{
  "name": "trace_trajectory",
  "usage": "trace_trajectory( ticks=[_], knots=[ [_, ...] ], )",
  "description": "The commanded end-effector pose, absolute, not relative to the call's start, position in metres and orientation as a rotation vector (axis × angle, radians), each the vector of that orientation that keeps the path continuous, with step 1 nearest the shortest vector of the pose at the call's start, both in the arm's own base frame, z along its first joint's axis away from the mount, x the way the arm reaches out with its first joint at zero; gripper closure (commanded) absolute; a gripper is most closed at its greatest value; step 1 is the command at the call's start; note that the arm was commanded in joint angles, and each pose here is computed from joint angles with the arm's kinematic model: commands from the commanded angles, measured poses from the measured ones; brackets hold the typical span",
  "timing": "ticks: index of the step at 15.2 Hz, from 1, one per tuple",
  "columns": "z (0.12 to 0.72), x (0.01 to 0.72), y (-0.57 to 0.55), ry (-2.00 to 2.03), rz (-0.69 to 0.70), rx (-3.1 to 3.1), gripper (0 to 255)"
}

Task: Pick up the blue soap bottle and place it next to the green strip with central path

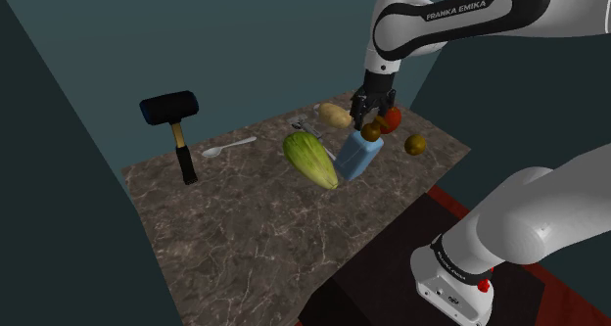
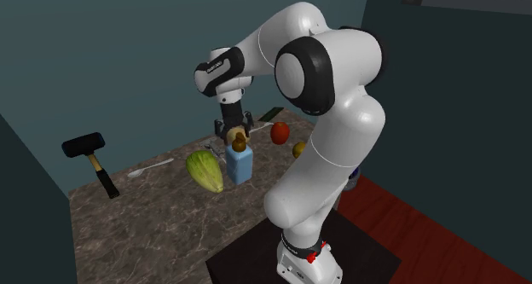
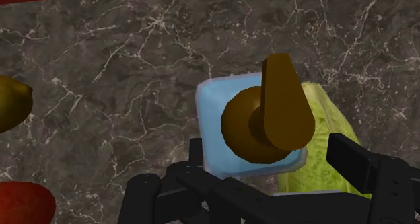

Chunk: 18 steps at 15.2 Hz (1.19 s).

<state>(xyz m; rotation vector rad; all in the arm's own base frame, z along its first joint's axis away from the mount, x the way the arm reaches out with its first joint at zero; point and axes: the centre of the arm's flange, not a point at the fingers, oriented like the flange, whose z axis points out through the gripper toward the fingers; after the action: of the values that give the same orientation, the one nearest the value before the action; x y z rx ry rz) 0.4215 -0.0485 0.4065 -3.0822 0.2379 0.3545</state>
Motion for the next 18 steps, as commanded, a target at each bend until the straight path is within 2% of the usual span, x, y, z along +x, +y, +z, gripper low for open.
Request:
trace_trajectory(
  ticks=[1, 8, 9, 18],
  knots=[
    [0.399, 0.4197, -0.0481, 0.238, 0.354, -3.082, 0],
    [0.3991, 0.4198, -0.0481, 0.238, 0.354, -3.082, 0],
    [0.3991, 0.4198, -0.0481, 0.238, 0.354, -3.082, 255],
    [0.399, 0.4197, -0.0481, 0.238, 0.354, -3.082, 255]
  ],
)
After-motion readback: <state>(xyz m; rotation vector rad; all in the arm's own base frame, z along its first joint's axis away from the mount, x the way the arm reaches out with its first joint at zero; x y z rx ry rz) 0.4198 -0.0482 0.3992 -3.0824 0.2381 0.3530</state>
